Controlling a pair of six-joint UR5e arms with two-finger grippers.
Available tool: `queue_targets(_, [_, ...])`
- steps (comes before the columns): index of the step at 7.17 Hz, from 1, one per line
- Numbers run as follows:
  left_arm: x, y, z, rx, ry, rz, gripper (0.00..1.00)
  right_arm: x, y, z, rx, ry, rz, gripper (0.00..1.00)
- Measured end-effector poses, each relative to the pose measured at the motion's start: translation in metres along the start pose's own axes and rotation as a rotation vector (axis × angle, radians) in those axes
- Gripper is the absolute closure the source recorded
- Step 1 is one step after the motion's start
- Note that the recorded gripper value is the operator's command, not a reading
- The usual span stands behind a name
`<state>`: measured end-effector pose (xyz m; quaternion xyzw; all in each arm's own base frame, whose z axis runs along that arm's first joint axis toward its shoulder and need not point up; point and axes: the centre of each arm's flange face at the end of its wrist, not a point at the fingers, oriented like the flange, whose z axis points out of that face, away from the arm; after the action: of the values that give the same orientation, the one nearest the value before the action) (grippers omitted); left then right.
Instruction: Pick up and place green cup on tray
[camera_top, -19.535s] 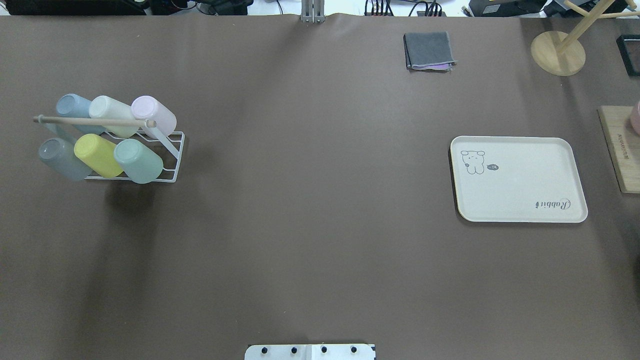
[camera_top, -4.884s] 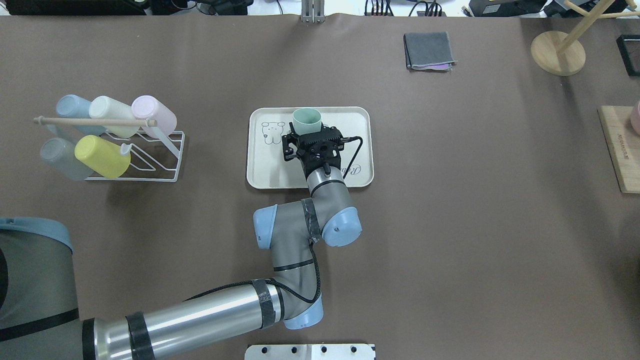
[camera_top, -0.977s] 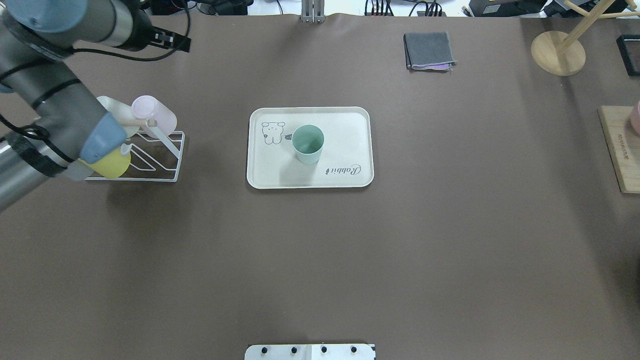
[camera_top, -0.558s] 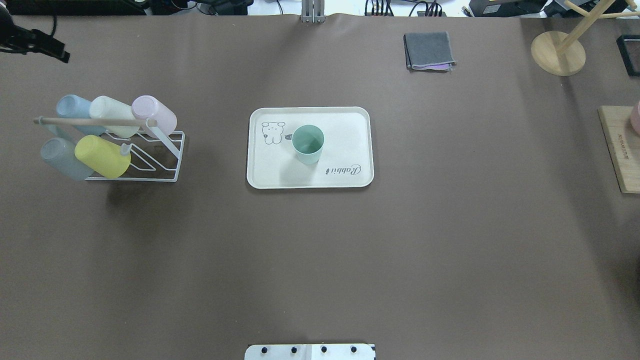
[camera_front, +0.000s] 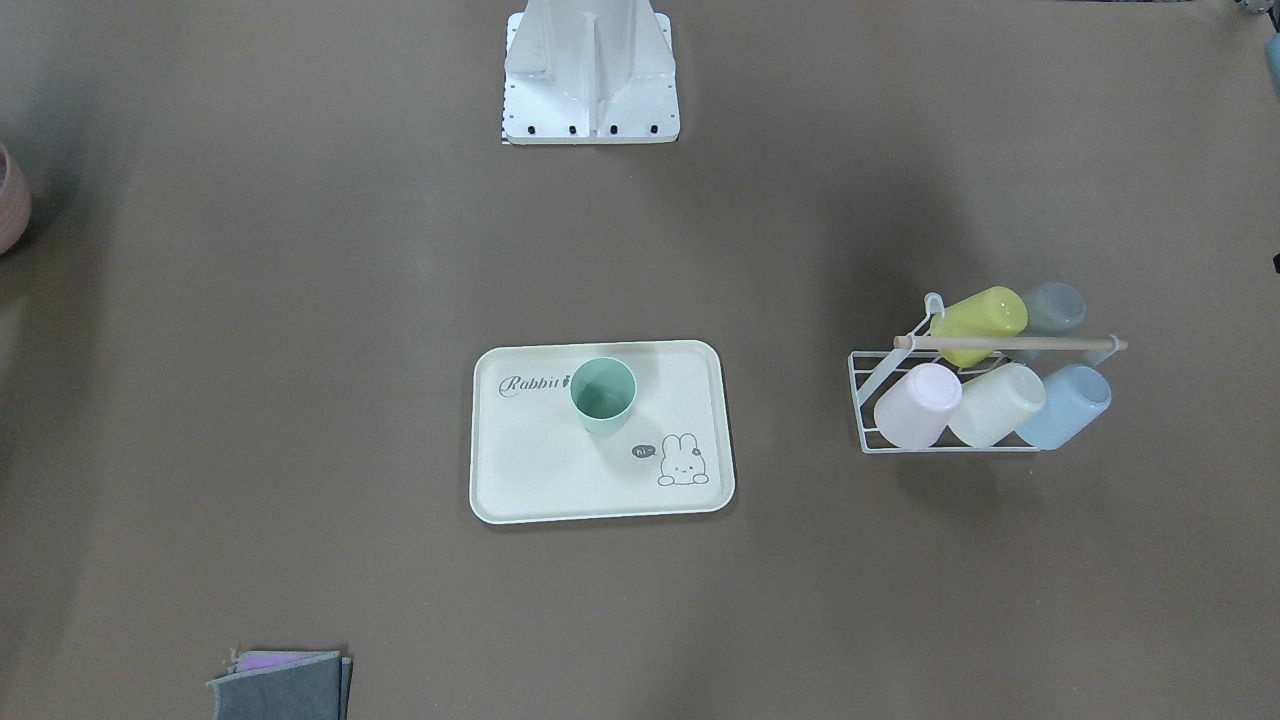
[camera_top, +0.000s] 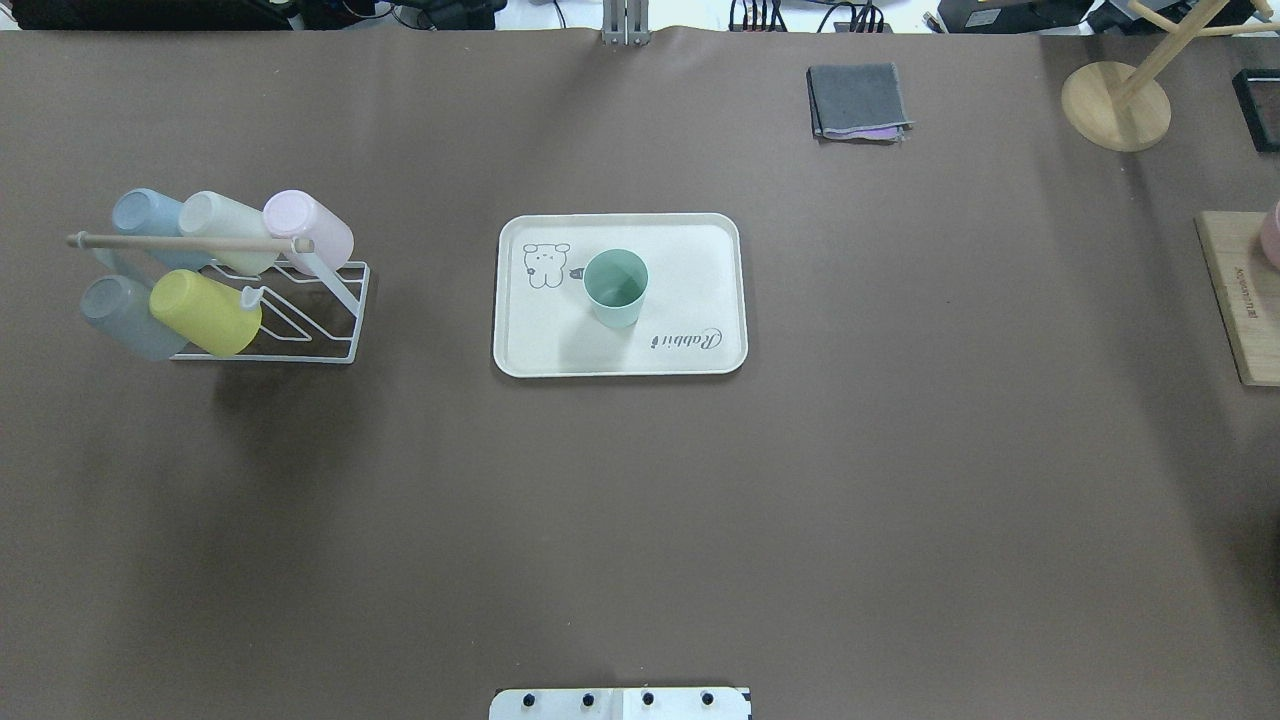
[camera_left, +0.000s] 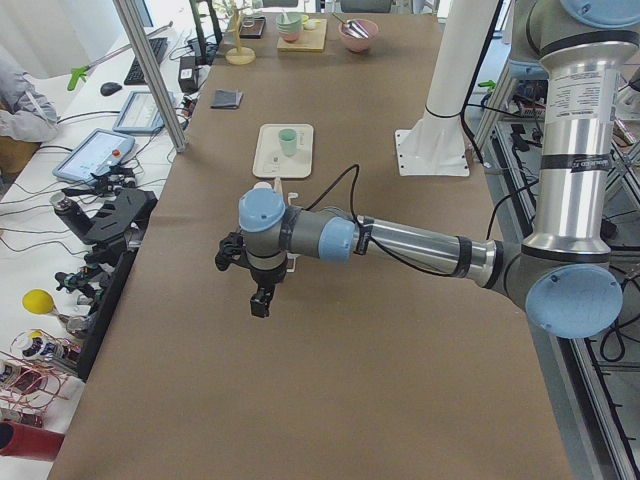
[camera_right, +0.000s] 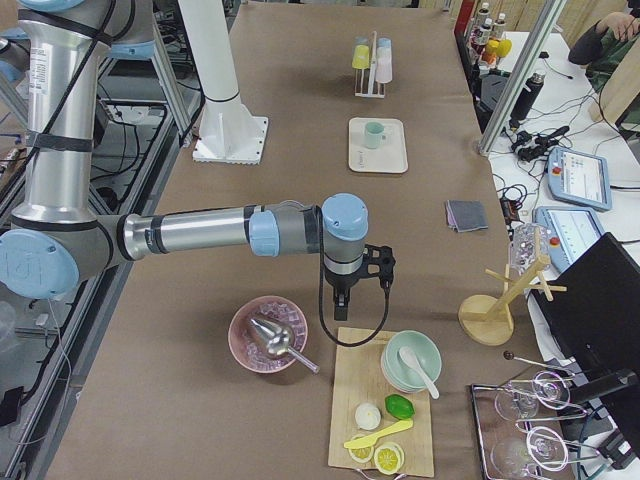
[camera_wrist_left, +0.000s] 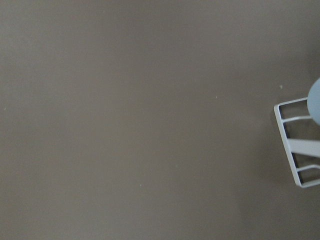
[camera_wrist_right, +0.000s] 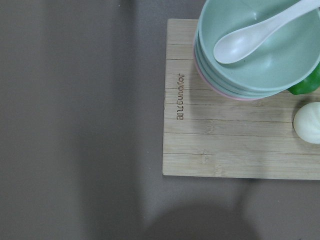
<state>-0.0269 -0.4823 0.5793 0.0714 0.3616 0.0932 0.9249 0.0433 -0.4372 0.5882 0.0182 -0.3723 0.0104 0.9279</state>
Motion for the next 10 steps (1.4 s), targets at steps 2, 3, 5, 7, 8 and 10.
queue_targets(2, [-0.03,0.034,0.001,-0.016,-0.006,-0.083,0.12,0.0,0.0,0.0,0.001,0.002,0.0,0.0])
queue_targets(3, [-0.043,0.046,0.002,-0.02,-0.003,-0.139,0.09,0.0,0.0,0.0,0.002,0.002,0.0,0.0])
queue_targets(5, [-0.051,0.054,0.002,-0.02,0.029,-0.236,0.04,0.0,-0.001,-0.001,0.002,0.003,-0.001,0.0])
queue_targets(7, [-0.054,0.061,0.003,-0.035,0.046,-0.283,0.02,0.0,-0.001,0.0,0.001,0.003,-0.001,0.0])
queue_targets(8, [-0.056,0.063,0.004,-0.043,0.049,-0.297,0.02,0.0,-0.001,0.0,0.001,0.003,-0.001,0.0])
queue_targets(10, [-0.059,0.065,0.006,-0.051,0.049,-0.307,0.02,0.0,-0.001,0.0,0.001,0.003,-0.002,0.0])
